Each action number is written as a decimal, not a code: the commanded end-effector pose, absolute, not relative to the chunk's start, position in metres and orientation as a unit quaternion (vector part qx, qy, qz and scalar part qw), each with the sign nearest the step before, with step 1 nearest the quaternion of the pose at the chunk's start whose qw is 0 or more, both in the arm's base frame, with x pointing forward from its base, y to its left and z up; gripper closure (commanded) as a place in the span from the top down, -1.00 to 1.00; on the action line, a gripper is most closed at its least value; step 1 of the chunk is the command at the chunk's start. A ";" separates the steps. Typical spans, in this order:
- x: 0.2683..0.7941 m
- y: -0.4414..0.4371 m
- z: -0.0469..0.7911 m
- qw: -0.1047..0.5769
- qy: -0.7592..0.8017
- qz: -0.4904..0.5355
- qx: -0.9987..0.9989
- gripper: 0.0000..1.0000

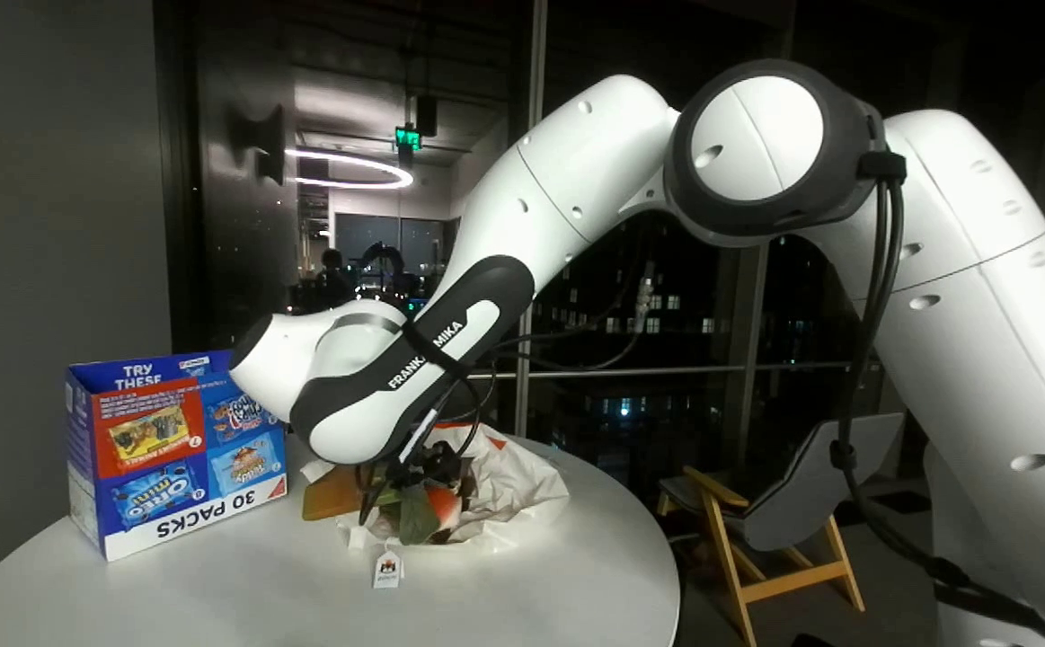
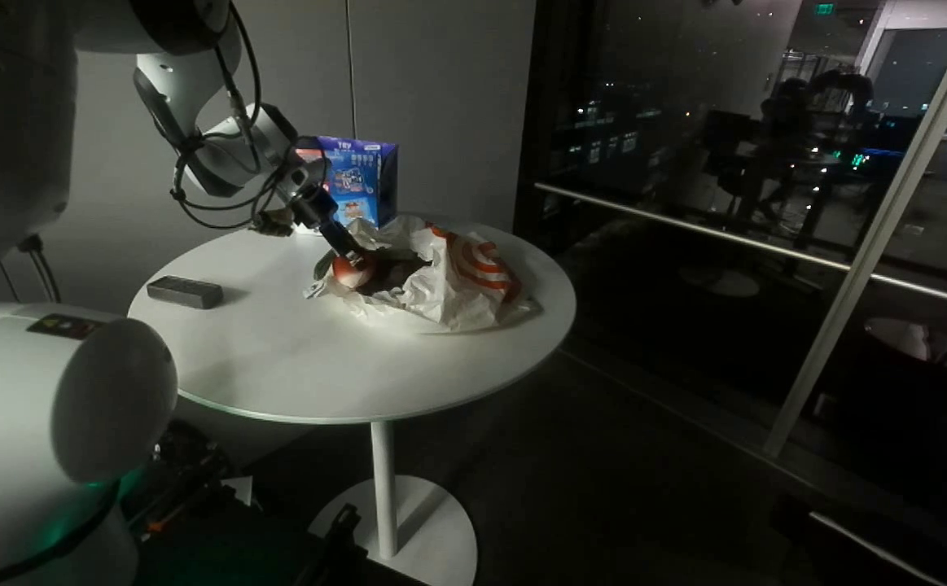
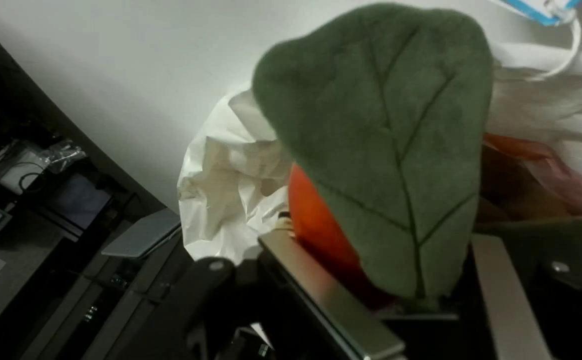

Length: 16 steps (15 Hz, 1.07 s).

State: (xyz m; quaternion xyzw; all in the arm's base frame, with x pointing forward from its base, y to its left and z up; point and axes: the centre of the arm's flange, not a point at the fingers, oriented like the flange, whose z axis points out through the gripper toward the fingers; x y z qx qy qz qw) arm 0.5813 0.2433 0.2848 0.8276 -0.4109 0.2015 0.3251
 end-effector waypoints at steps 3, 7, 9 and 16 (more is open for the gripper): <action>0.571 0.260 0.305 0.336 -0.403 0.240 0.817 1.00; 0.568 0.273 0.300 0.318 -0.386 0.222 0.837 1.00; 0.562 0.285 0.309 0.304 -0.374 0.222 0.848 1.00; 0.557 0.286 0.304 0.331 -0.393 0.219 0.830 1.00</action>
